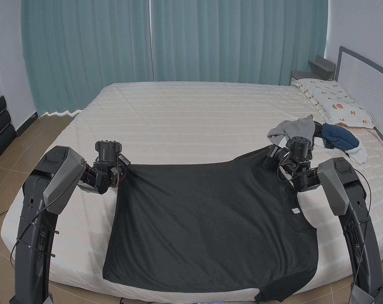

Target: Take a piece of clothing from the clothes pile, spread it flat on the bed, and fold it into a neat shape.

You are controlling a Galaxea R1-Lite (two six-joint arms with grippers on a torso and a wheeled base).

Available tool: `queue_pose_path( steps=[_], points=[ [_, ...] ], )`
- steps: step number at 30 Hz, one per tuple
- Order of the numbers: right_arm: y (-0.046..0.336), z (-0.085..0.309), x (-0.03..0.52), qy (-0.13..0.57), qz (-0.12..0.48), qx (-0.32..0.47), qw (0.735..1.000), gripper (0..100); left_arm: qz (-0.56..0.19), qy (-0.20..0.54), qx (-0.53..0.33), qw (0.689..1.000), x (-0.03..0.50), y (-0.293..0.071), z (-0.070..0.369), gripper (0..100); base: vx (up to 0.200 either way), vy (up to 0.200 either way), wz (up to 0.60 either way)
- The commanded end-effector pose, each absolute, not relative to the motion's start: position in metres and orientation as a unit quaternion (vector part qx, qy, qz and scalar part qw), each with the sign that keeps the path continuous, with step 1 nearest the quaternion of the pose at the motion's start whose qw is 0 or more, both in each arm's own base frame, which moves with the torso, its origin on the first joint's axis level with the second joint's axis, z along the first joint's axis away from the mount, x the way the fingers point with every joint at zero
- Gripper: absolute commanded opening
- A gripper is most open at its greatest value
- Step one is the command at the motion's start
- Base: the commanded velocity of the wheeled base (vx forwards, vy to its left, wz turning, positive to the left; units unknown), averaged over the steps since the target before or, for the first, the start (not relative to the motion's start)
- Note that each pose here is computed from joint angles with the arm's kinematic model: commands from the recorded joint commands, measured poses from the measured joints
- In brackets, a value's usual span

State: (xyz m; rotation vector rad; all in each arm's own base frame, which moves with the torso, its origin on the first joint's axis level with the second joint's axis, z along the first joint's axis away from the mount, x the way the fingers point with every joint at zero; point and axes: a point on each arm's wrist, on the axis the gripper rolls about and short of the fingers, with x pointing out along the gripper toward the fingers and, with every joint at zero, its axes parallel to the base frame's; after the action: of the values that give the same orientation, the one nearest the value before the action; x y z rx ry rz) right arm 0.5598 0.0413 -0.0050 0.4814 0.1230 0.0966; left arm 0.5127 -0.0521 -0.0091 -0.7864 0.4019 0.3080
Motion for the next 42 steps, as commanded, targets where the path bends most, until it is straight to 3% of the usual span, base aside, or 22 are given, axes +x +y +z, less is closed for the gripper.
queue_pose_path(
  steps=[1,17,18,31,33,42],
  points=[
    [0.033,0.019,0.560,0.038,0.047,0.240,0.969,0,0.147,0.200,-0.377,0.892,0.512,-0.054,-0.014,0,0.000,0.000,0.00],
    [0.038,-0.020,0.560,0.077,0.044,0.237,0.967,0,0.147,0.215,-0.366,0.893,0.511,-0.056,-0.020,0,0.000,0.000,0.00],
    [0.037,-0.023,0.560,0.079,0.042,0.237,0.967,100,0.148,0.221,-0.365,0.892,0.510,-0.057,-0.021,100,0.000,0.000,0.00],
    [0.034,-0.027,0.560,0.077,0.019,0.241,0.967,100,0.139,0.232,-0.367,0.890,0.508,-0.059,-0.020,100,0.000,0.000,0.00],
    [0.027,0.002,0.560,0.048,0.010,0.248,0.967,100,0.143,0.233,-0.368,0.889,0.502,-0.055,-0.014,100,0.000,0.000,0.00],
    [0.010,0.053,0.505,0.058,-0.018,0.298,0.953,100,0.110,0.211,-0.397,0.886,0.454,-0.050,0.056,100,0.000,0.000,0.00]
  ],
)
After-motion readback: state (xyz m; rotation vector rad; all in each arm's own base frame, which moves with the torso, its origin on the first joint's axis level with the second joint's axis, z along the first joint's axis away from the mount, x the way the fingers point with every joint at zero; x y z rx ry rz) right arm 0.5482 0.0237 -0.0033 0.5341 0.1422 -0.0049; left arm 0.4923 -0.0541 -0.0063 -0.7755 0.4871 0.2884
